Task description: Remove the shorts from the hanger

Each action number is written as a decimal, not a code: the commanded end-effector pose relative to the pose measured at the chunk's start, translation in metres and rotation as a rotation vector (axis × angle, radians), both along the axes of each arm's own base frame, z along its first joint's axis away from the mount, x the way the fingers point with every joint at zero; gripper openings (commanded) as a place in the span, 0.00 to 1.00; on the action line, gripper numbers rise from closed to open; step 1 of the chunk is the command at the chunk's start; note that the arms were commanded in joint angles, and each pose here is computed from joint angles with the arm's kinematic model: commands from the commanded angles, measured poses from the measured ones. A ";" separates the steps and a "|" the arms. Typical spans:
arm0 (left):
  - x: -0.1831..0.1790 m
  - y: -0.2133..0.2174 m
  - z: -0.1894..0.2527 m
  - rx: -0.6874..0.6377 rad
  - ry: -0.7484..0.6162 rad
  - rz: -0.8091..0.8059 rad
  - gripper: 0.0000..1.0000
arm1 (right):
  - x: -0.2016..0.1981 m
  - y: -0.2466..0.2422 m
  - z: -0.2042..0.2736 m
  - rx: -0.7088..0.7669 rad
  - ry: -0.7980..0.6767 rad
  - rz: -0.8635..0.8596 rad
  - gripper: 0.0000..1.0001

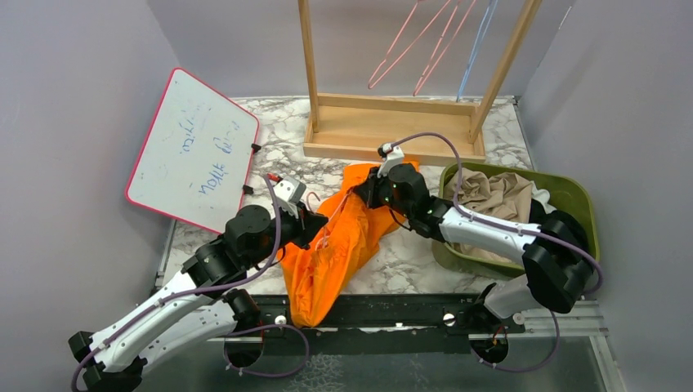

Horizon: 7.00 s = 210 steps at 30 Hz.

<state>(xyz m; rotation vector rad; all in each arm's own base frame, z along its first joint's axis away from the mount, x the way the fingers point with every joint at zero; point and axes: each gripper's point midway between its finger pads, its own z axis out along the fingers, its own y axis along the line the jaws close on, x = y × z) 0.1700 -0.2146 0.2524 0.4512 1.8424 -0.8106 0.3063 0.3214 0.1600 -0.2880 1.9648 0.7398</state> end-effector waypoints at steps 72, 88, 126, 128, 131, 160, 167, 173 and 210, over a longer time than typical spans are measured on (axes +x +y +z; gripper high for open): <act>0.028 -0.053 0.020 -0.005 -0.029 -0.081 0.00 | -0.119 0.016 0.083 0.332 -0.474 0.701 0.58; 0.024 -0.057 0.019 -0.027 -0.014 -0.103 0.00 | -0.092 0.014 0.094 0.221 -0.660 0.593 0.57; 0.036 -0.047 0.030 -0.173 -0.023 0.029 0.18 | -0.083 0.027 0.061 0.305 -0.490 0.564 0.01; 0.035 -0.048 0.030 -0.194 -0.021 0.022 0.28 | -0.081 0.026 0.059 0.299 -0.481 0.553 0.01; 0.034 -0.048 0.029 -0.195 -0.015 0.022 0.36 | -0.075 0.024 0.054 0.287 -0.464 0.512 0.01; 0.010 0.040 -0.086 -0.017 0.307 0.380 0.18 | -0.036 0.009 0.052 0.068 -0.489 0.353 0.01; 0.025 0.071 -0.056 -0.031 0.155 0.499 0.00 | -0.003 -0.035 0.097 -0.019 -0.686 0.070 0.01; 0.040 0.101 -0.036 0.034 0.061 0.654 0.00 | 0.006 -0.037 0.132 -0.095 -0.784 0.057 0.01; 0.099 0.032 -0.099 0.054 0.275 0.267 0.00 | -0.077 -0.061 0.136 -0.131 -0.708 0.337 0.01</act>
